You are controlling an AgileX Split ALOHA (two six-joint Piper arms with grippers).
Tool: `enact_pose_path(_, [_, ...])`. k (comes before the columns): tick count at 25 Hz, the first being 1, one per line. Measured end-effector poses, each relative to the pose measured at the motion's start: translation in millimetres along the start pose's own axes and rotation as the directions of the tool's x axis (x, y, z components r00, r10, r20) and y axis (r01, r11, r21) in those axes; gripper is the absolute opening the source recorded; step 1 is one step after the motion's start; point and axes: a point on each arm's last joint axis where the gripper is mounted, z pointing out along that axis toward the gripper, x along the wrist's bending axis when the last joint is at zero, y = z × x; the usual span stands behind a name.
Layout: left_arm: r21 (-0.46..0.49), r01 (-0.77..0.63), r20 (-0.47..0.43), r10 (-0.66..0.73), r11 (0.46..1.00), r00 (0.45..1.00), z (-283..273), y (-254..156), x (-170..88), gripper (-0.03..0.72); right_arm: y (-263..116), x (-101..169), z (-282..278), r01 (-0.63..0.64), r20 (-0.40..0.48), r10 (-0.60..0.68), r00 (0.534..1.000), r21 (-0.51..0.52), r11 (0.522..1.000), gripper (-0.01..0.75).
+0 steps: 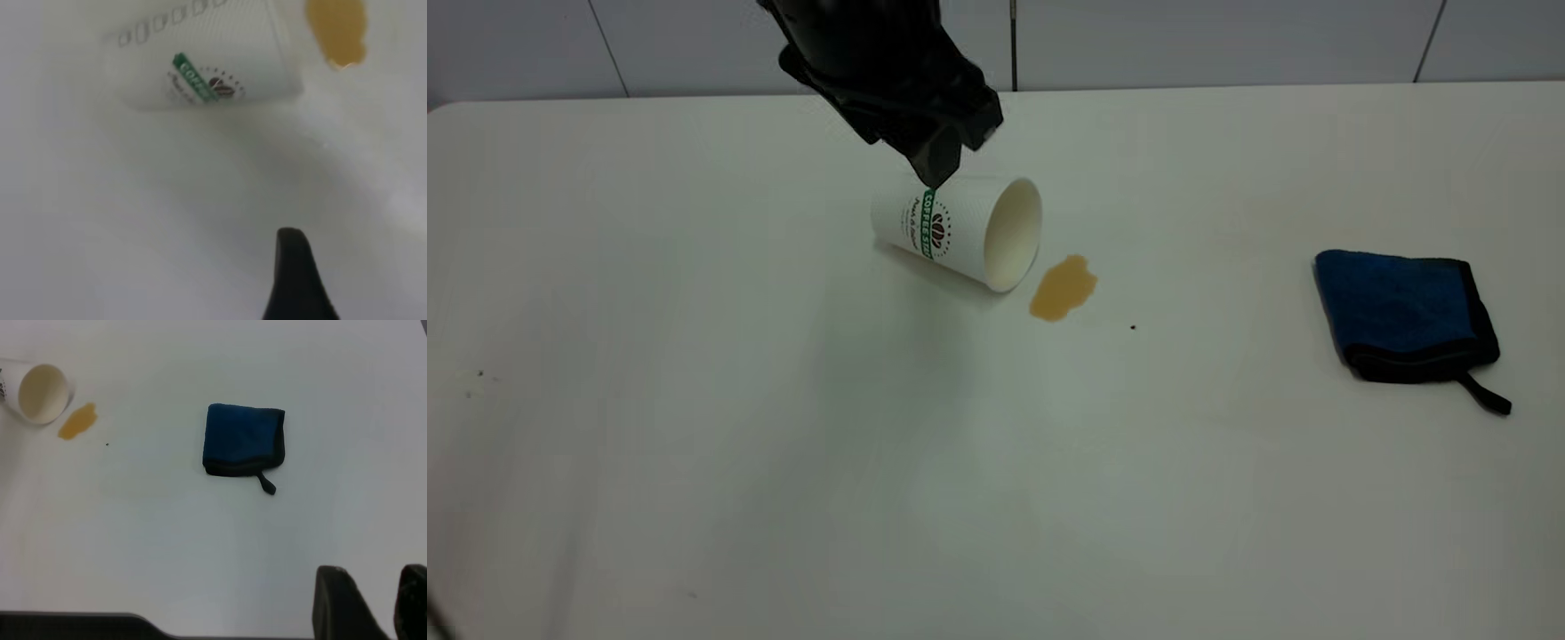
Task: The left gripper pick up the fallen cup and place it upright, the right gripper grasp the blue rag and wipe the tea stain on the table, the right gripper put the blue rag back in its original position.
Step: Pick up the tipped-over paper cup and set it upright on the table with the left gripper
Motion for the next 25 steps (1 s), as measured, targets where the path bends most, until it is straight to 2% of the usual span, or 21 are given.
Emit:
enact_pose_path(2, [0.037, -0.013, -0.124, 0.018, 0.999, 0.992, 9.2, 8.2, -11.5, 0.513, 0.0, 0.0, 0.0, 0.000, 0.000, 0.000, 1.000, 0.000, 1.000, 0.239])
enact_pose_path(4, [0.009, -0.068, -0.213, 0.068, 0.998, 0.975, 19.0, 19.0, -30.8, 0.510, 0.0, 0.0, 0.0, 0.000, 0.000, 0.000, 1.000, 0.000, 1.000, 0.239])
enact_pose_path(7, [-0.082, -0.050, -0.233, 0.030, 0.995, 0.972, 26.9, 35.9, -57.9, 0.510, 0.0, 0.0, 0.0, 0.000, 0.000, 0.000, 1.000, 0.000, 1.000, 0.239])
enact_pose_path(9, [-0.108, -0.041, -0.239, 0.014, 0.993, 0.971, 32.6, 46.5, -74.2, 0.506, 0.0, 0.0, 0.0, 0.000, 0.000, 0.000, 1.000, 0.000, 1.000, 0.239])
enact_pose_path(10, [-0.089, -0.042, -0.254, 0.018, 0.995, 0.967, 42.1, 47.7, -80.8, 0.501, 0.0, 0.0, 0.0, 0.000, 0.000, 0.000, 1.000, 0.000, 1.000, 0.239])
enact_pose_path(17, [-0.062, -0.026, -0.375, 0.001, 0.998, 0.927, 88.0, 68.1, -89.1, 0.475, 0.0, 0.0, 0.0, 0.000, 0.000, 0.000, 1.000, 0.000, 1.000, 0.239])
enact_pose_path(25, [-0.081, -0.047, -0.485, 0.002, 0.996, 0.875, 105.8, 78.6, -85.6, 0.471, 0.0, 0.0, 0.0, 0.000, 0.000, 0.000, 1.000, 0.000, 1.000, 0.239])
